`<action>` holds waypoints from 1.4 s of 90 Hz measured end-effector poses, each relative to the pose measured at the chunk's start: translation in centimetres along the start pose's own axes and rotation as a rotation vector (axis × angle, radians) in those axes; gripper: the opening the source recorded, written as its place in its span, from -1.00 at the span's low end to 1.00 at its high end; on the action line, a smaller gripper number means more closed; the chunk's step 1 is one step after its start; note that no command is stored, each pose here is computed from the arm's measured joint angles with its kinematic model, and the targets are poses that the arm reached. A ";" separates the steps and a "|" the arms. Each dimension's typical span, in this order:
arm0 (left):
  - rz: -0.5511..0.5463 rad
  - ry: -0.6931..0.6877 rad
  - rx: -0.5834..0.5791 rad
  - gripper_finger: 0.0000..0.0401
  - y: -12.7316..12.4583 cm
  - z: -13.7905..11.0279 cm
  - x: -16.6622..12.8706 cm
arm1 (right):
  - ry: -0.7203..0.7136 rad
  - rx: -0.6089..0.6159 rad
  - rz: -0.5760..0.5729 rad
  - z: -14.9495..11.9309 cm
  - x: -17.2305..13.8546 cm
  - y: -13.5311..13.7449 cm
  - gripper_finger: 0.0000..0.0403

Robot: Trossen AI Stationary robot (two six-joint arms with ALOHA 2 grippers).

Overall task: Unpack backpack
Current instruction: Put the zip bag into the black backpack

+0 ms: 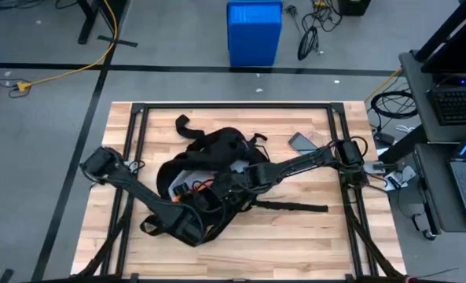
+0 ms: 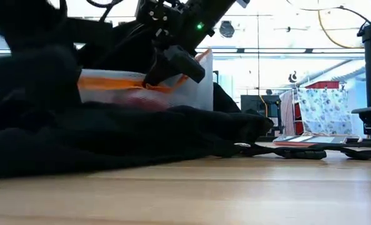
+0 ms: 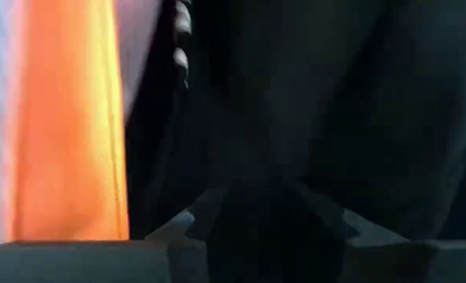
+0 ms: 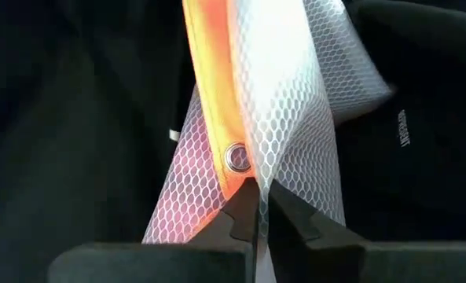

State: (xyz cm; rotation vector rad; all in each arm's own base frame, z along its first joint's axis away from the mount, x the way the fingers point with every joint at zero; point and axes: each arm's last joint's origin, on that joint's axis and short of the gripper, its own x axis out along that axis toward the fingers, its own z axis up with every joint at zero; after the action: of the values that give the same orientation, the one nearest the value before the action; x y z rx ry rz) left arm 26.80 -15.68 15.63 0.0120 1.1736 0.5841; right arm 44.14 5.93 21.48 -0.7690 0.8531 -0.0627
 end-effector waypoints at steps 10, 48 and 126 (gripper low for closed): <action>-0.026 -0.015 0.023 -0.45 -0.3 -0.5 1.1 | 0.018 -0.004 0.010 -0.2 -0.2 0.0 -1.00; -0.106 -0.080 0.171 -1.00 -1.9 -1.3 0.0 | 0.030 0.007 0.019 -0.3 -0.4 0.0 -1.00; 0.079 -0.186 -0.024 -0.98 -1.1 -3.2 -8.0 | -0.005 0.150 -0.033 1.1 -7.1 -0.4 -1.00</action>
State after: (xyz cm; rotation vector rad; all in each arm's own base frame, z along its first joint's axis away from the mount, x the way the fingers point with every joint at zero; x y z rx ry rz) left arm 22.44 -20.98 20.89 0.0909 0.9883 0.6522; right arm 40.20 8.68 26.86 -0.6419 0.8213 -0.1529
